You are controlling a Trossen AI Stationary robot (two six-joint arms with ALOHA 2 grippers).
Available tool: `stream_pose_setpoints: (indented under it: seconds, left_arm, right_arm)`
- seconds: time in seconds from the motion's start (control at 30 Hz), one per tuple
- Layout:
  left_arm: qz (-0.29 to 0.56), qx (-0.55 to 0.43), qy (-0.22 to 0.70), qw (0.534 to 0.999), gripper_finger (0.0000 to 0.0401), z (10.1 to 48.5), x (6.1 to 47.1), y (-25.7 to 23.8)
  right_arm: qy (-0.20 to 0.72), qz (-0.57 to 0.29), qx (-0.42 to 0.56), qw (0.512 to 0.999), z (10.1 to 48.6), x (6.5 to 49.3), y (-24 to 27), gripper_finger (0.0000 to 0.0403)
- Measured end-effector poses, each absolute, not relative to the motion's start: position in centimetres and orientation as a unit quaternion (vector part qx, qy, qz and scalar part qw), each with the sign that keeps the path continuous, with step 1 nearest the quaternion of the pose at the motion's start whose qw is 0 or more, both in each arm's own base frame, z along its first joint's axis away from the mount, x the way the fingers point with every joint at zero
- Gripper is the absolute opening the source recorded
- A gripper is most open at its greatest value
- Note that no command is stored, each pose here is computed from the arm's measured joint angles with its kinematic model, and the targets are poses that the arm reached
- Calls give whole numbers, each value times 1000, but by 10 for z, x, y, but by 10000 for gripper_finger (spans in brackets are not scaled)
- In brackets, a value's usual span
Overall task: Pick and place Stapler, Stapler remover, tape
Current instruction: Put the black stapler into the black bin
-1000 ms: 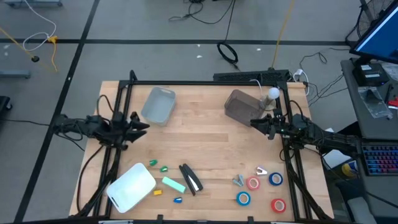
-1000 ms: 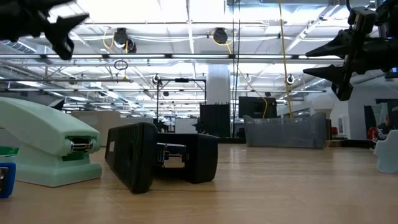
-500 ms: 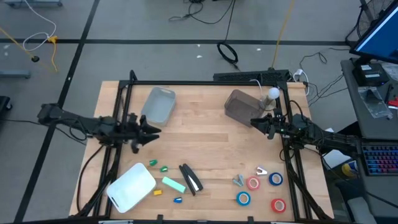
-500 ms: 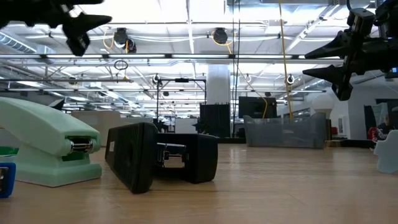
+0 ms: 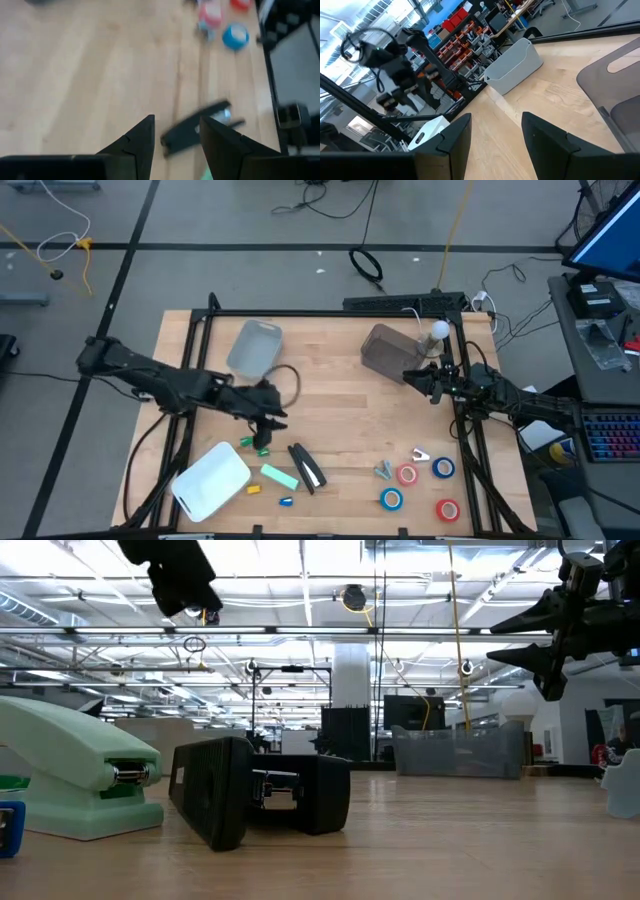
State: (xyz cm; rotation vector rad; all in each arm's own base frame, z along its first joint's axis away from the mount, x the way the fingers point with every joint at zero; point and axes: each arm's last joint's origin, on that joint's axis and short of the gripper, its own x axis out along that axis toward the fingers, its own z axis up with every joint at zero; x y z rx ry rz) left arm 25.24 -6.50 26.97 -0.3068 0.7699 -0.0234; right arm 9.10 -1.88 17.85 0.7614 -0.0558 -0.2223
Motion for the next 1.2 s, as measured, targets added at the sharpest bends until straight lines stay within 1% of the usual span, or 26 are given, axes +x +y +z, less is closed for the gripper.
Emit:
stream_pose_setpoints:
  seconds: [0.17,0.33,1.03,1.1,1.2]
  left_arm:
    - [-46,-154,420,893,154,253,262,-70]
    - [-85,-163,437,881,154,249,263,-73]
    - [-88,-160,428,885,155,250,265,-73]
    - [-91,-156,424,888,163,251,265,-73]
    - [-92,-149,420,890,196,251,266,-73]
  right_arm:
    - [-25,-109,359,927,178,91,-19,167]
    - [-24,-109,350,930,178,91,-19,167]
    - [-24,-109,352,930,178,91,-19,167]
    - [-24,-109,352,929,178,91,-19,167]
    - [-24,-109,352,929,178,91,-19,167]
